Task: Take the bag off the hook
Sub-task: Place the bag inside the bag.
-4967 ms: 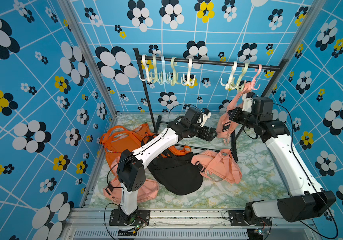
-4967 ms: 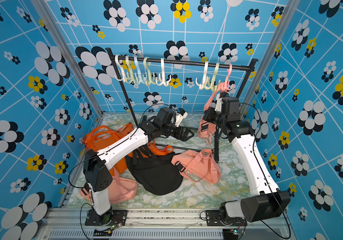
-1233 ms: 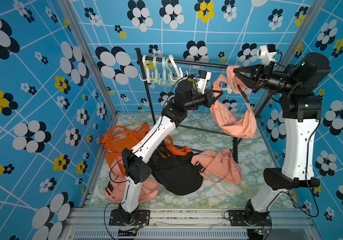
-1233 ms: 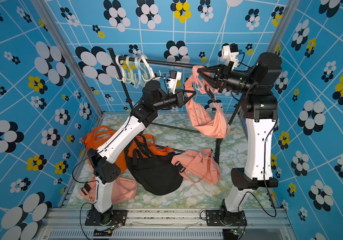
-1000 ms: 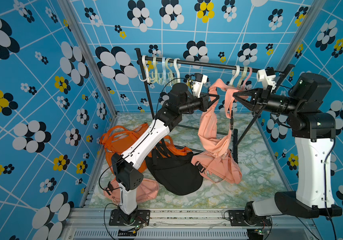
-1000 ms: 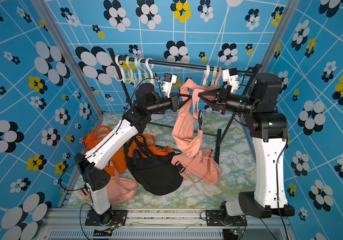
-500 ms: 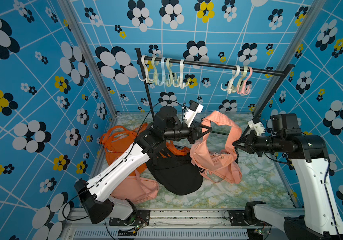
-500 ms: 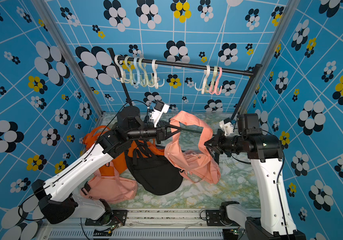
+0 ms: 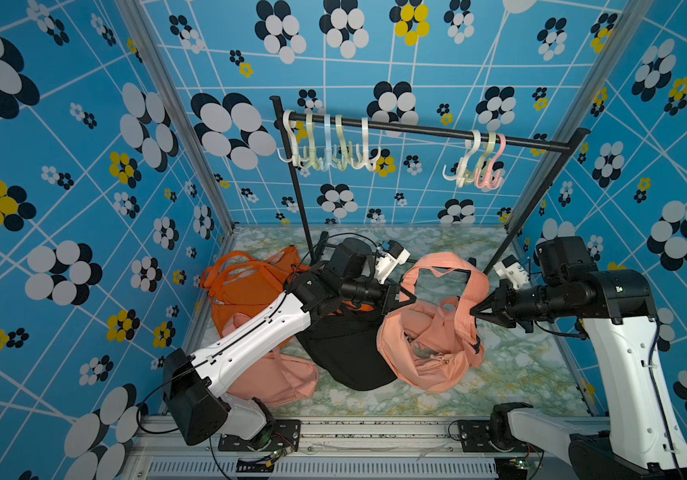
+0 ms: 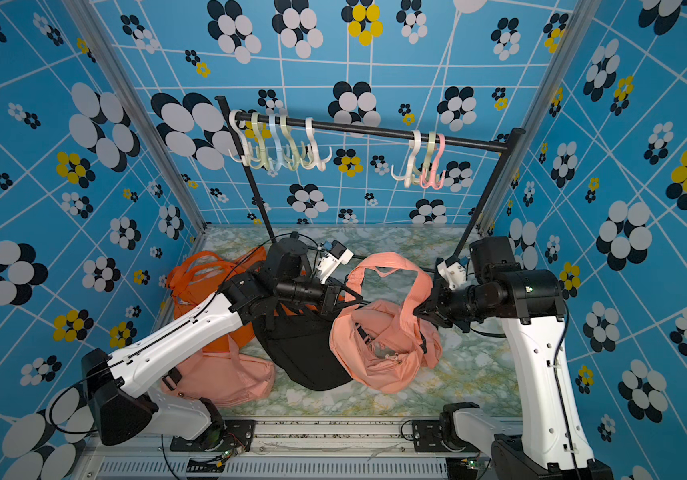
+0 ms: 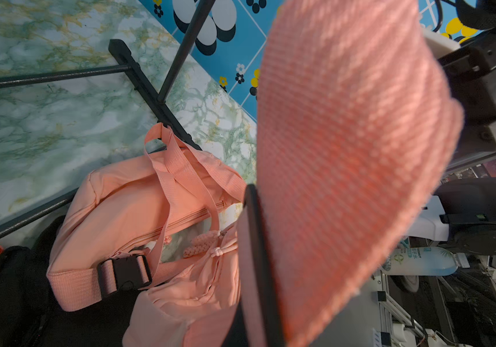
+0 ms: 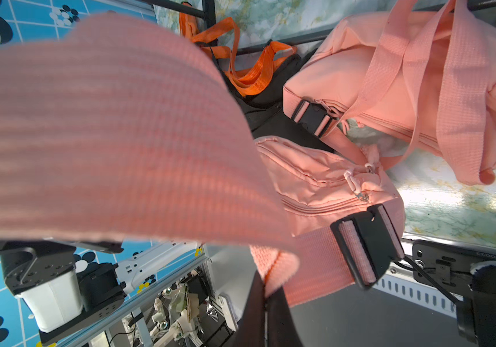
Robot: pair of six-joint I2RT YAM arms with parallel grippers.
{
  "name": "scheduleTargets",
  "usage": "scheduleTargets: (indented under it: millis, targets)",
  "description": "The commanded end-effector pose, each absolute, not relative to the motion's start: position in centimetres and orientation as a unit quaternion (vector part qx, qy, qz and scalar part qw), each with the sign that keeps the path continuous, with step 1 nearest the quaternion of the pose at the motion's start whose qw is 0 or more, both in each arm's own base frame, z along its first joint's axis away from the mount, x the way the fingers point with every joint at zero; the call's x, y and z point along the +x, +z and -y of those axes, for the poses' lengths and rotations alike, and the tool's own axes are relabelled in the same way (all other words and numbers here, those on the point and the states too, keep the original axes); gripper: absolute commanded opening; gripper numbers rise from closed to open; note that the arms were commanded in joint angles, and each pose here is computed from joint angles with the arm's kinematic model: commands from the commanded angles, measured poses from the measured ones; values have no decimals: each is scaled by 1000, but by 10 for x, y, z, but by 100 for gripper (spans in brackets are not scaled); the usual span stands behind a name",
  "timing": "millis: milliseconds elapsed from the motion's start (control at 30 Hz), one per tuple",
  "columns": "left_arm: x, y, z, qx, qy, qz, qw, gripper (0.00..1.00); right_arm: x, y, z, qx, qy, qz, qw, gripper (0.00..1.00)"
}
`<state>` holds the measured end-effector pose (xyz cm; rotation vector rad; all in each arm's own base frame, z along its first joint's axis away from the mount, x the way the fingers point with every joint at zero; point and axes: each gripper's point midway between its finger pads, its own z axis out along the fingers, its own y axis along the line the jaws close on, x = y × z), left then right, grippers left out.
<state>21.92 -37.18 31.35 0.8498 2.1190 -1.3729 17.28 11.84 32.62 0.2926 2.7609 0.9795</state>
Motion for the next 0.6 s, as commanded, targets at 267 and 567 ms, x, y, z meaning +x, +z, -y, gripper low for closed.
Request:
scheduleTargets:
  millis: [267, 567]
  targets:
    - [234, 196, 391, 276, -469, -830, 120, 0, 165, 220, -121, 109, 253, -961, -13, 0]
    - [256, 134, 401, 238, -454, -855, 78, 0, 191, 124, -91, 153, 131, -979, -26, 0]
